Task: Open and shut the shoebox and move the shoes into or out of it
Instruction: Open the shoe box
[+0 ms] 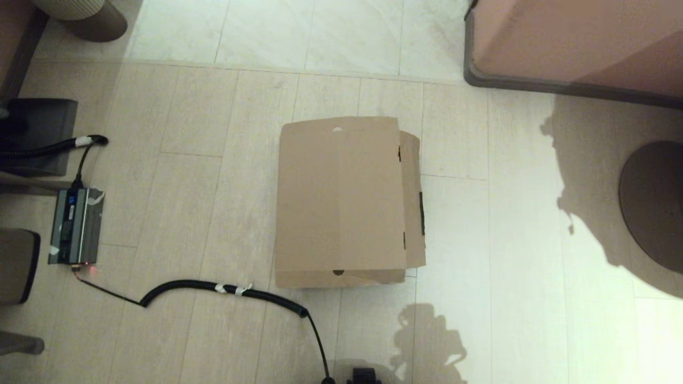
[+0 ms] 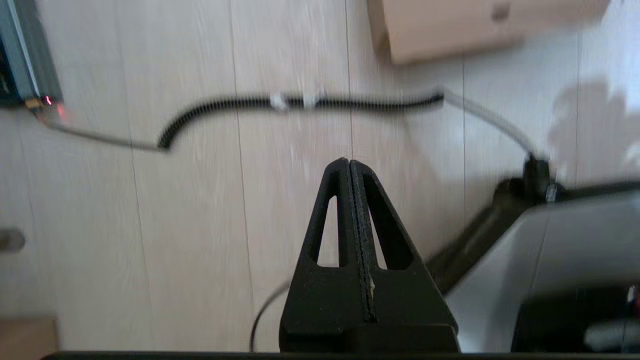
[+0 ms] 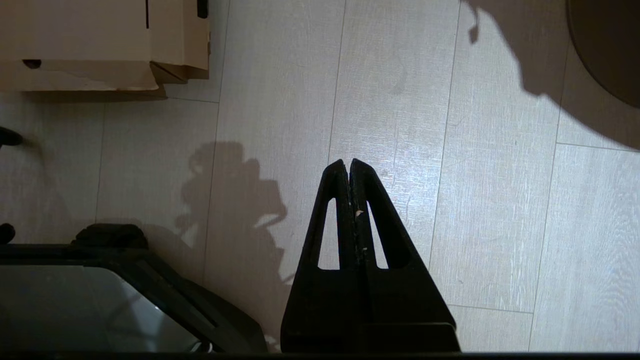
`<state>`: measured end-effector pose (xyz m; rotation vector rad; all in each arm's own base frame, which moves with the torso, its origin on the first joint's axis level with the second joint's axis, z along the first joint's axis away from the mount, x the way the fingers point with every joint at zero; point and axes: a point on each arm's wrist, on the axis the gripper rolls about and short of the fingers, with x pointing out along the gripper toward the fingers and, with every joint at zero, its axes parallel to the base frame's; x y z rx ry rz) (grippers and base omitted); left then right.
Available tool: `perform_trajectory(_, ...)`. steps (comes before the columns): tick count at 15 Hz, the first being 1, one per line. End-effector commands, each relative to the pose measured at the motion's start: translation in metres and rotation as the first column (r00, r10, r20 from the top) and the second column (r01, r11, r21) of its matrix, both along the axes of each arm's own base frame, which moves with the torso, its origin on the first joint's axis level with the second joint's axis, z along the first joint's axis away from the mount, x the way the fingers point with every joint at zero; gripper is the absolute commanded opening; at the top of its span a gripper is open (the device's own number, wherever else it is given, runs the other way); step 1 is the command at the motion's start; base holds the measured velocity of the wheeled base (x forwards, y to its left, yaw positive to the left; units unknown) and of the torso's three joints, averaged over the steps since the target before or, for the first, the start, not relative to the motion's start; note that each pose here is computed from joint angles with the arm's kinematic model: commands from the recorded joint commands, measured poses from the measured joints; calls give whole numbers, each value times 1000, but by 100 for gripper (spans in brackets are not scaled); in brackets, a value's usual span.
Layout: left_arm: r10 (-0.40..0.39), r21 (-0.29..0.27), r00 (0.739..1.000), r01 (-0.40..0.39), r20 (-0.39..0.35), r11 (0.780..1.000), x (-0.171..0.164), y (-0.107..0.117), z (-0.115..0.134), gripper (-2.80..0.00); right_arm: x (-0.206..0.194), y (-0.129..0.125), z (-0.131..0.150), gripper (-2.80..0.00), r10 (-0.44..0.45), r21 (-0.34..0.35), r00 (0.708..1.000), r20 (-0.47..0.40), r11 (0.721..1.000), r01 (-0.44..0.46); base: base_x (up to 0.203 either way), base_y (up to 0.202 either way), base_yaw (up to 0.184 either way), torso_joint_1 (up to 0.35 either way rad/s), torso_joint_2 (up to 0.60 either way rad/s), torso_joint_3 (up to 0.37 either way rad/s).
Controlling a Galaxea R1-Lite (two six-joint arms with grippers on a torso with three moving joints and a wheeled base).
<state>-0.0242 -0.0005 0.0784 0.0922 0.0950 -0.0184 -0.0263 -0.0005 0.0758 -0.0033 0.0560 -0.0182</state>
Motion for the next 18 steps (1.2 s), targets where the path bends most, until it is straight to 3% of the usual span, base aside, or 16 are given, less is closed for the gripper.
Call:
perform_trajectory(1,1,-4,1000,0,31,1000,-2,0,-2,-280,0,0,0,-280,0,1,1000,-5,1000,0,0,0,0,0,0,0)
perform_trajectory(3,5,-23,999,-4,41,1000,-1,0,-4,-280,1,0,-1,-280,-6,0,1000,4,1000,6,0,0,0,0,0,0)
perform_trajectory(5,19,-53,990,-11,137,999,2,0,1,-280,4,0,2,-280,-12,11,996,94,1000,11,0,0,0,0,0,0)
perform_trajectory(8,28,-113,991,-13,133,994,2,0,0,-280,4,0,-1,-280,-1,21,997,76,1000,-1,0,0,0,0,0,0)
perform_trajectory(11,28,-115,991,-12,133,993,2,0,0,-280,9,0,0,-280,9,14,1000,4,1000,-9,0,0,0,0,0,0)
perform_trajectory(13,28,-113,991,-13,133,994,2,0,0,-280,5,0,-1,-280,0,22,998,63,1000,-1,0,0,0,0,0,0)
perform_trajectory(15,28,-114,991,-13,132,993,2,0,0,-280,4,-1,0,-280,-40,122,996,79,992,30,0,0,0,0,0,0)
perform_trajectory(18,17,-98,992,-4,125,995,2,0,8,-280,9,-1,2,-280,-36,95,999,18,995,34,0,0,0,0,0,0)
